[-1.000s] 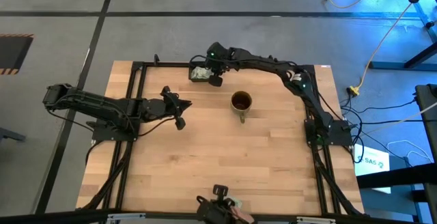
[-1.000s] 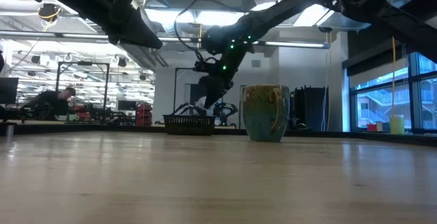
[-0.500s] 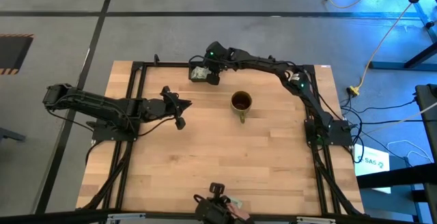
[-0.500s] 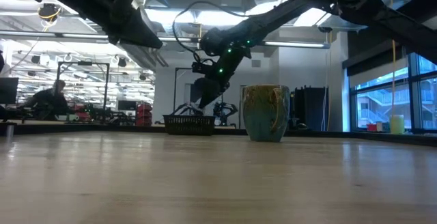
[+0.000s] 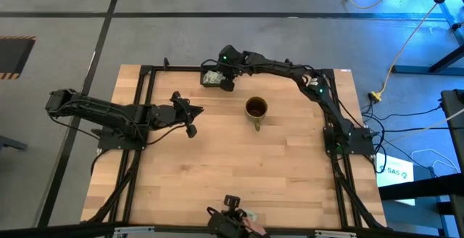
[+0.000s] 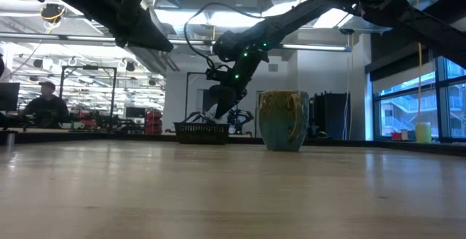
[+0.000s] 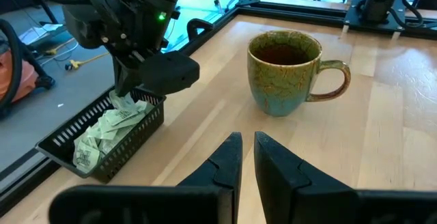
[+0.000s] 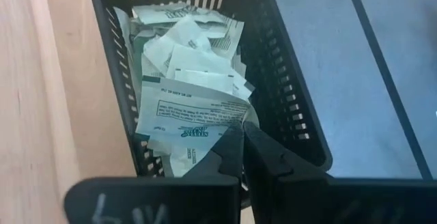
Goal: Pick and place Stevia / Truvia into bins
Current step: Put the stevia packet into the black container
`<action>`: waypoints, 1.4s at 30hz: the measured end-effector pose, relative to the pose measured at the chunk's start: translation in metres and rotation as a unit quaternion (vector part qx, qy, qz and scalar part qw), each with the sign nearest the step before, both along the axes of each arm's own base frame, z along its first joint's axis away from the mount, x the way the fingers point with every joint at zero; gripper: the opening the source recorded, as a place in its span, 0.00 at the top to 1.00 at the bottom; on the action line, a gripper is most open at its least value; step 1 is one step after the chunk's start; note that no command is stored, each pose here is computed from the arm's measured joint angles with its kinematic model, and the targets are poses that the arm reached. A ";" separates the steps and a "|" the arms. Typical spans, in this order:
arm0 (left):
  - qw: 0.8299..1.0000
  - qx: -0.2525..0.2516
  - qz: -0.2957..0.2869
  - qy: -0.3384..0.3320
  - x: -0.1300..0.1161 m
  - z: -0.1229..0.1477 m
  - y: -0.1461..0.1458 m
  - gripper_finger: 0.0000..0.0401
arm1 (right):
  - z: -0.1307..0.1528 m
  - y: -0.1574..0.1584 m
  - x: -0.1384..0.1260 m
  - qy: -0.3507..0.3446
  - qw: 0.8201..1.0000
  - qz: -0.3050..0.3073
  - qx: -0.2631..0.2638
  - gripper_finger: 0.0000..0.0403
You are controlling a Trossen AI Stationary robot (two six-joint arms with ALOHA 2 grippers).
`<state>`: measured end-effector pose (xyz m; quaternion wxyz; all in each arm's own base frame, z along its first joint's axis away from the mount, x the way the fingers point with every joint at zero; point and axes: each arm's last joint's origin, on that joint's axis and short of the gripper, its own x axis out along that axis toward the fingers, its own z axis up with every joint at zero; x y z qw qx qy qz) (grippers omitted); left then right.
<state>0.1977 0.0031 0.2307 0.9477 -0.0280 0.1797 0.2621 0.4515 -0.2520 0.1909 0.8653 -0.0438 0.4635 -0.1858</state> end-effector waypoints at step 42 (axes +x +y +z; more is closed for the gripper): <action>1.000 -0.009 0.003 -0.005 0.000 0.000 0.000 0.92 | 0.002 -0.001 0.002 -0.014 1.000 0.000 -0.009 0.81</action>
